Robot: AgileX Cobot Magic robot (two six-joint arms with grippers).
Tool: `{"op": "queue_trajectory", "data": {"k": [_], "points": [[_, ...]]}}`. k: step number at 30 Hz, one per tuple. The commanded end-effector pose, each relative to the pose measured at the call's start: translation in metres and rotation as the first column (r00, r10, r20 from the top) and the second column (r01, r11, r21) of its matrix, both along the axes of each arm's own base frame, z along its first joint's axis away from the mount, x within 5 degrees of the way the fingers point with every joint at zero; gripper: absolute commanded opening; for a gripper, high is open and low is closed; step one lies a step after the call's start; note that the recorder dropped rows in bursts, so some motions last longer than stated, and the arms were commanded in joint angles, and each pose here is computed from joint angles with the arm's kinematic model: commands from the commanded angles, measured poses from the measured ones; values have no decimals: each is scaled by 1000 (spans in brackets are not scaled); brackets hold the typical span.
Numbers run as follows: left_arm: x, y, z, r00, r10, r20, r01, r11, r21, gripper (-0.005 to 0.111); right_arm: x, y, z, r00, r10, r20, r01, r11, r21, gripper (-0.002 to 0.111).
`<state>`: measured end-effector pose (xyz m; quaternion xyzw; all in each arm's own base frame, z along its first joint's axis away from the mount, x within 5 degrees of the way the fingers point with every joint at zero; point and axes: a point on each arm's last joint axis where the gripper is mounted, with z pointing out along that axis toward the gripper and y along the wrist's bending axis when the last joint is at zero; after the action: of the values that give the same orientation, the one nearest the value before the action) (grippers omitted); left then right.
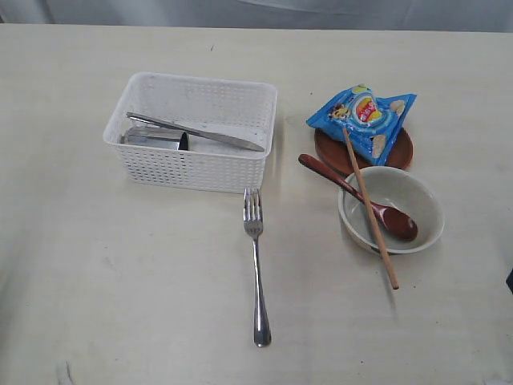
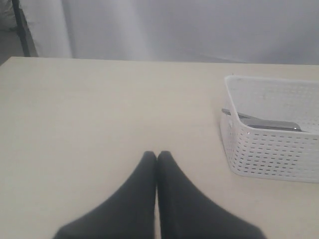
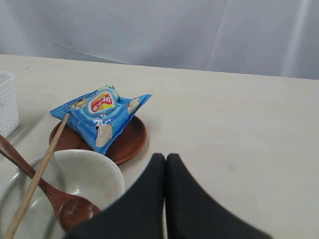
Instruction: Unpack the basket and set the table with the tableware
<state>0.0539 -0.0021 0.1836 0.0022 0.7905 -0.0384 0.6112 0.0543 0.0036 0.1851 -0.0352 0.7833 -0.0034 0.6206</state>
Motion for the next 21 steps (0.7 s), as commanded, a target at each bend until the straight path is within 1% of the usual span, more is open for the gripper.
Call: {"op": "queue_trajectory", "data": {"k": [1,2,7,8,9,10,11,12,13,14,15,17,19,21], "points": [[0,0,-1,1000,3,3,-3,1000,7,0,0,-1,2,1000,-8,26,8,1000,-3,0],[0,0,-1,1000,3,4,-3,1000,9,0,1,-1,5,998,-12,59,11,1000,6,0],[0,0,-1,1000,3,4,-3,1000,9,0,1,-1,4,998,-11,55,11,1000,4,0],[0,0,-1,1000,3,4,-3,1000,9,0,1,-1,7,996,-16,86,15,1000,4,0],[0,0,-1,1000,3,4,-3,1000,9,0,2,-2,14,987,-32,156,23,998,57,0],[0,0,-1,1000,3,4,-3,1000,9,0,2,-2,20,975,-69,212,20,974,225,0],[0,0,-1,1000,3,4,-3,1000,9,0,2,-3,27,955,-118,271,14,934,357,0],[0,0,-1,1000,3,4,-3,1000,9,0,1,-7,35,923,-170,345,13,910,415,0],[0,0,-1,1000,3,4,-3,1000,9,0,-1,-14,43,874,-271,404,-10,820,573,0],[0,0,-1,1000,3,4,-3,1000,9,0,-3,-18,47,842,-320,434,-27,779,627,0],[0,0,-1,1000,3,4,-3,1000,9,0,-5,-18,53,825,-314,471,-32,804,593,0],[0,0,-1,1000,3,4,-3,1000,9,0,-12,-13,82,796,-247,552,-62,875,481,0],[0,0,-1,1000,3,4,-3,1000,9,0,-18,-11,101,773,-209,600,-63,914,400,0],[0,0,-1,1000,3,4,-3,1000,9,0,-17,-9,121,789,-160,593,-18,959,283,0]]}}
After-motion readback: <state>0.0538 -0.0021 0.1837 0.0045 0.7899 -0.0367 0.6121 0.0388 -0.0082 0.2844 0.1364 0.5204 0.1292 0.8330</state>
